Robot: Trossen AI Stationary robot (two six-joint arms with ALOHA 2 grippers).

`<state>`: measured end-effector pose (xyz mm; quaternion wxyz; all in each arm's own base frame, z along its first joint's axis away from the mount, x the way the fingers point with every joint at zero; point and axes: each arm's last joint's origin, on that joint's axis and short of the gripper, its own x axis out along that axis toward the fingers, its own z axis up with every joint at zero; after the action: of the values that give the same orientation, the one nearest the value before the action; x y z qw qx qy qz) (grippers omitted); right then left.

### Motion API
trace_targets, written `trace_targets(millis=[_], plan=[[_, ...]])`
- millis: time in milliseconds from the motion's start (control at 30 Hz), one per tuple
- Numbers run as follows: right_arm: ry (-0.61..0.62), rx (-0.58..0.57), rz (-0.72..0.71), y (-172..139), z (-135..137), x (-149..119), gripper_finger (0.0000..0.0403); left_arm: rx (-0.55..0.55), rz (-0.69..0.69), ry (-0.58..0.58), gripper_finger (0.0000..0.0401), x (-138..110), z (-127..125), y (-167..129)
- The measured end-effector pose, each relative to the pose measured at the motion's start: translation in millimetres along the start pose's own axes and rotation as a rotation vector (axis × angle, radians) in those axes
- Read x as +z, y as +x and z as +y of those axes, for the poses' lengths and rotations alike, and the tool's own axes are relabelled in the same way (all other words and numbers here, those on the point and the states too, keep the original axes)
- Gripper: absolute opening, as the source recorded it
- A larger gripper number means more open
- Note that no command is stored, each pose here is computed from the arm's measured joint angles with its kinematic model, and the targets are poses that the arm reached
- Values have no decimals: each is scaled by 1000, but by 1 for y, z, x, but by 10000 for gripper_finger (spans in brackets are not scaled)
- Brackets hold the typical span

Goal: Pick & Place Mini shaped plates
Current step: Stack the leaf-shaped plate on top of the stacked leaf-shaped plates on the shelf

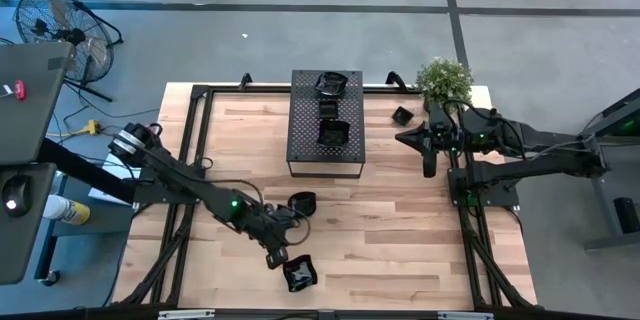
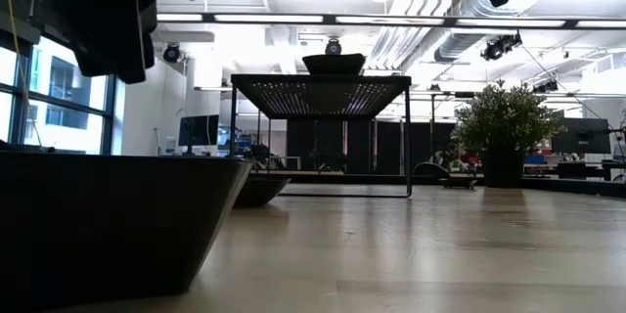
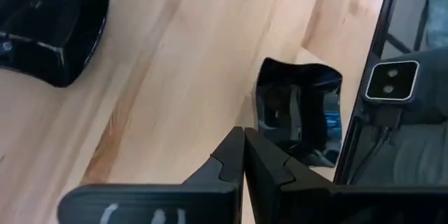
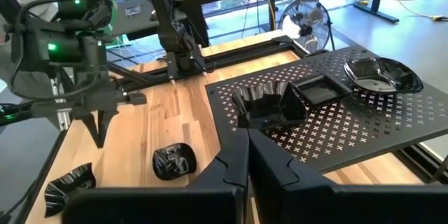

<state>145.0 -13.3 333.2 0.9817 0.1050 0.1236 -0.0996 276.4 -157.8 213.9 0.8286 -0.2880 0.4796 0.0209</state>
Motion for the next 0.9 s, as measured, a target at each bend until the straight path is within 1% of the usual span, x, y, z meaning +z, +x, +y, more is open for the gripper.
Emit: trace_targets(millis=[200, 267, 400, 533, 633, 700, 767, 833, 900], plan=[[-14, -1, 1, 0, 0, 0, 0, -4, 5, -5, 8, 6, -9, 6], [-16, 0, 1, 0, 0, 0, 1, 41, 28, -20, 22, 5, -8, 5], [-20, -1, 2, 0, 0, 0, 1, 145, 53, -127, 63, 4, 2, 3], [-24, -1, 2, 0, 0, 0, 1, 221, 77, -281, 109, 6, 13, 2], [-24, -1, 2, 0, 0, 0, 1, 257, 97, -332, 131, 10, 20, 1], [-25, -1, 2, 0, 0, 0, 2, 267, 75, -341, 132, 15, 24, 1], [-25, -1, 2, 0, 0, 0, 2, 287, 42, -330, 120, 19, 28, -1], [-24, -1, 2, 0, 0, 0, 1, 318, 14, -327, 93, 24, 33, -2], [-24, -1, 2, 0, 0, 0, 1, 334, 5, -333, 56, 22, 43, -3]])
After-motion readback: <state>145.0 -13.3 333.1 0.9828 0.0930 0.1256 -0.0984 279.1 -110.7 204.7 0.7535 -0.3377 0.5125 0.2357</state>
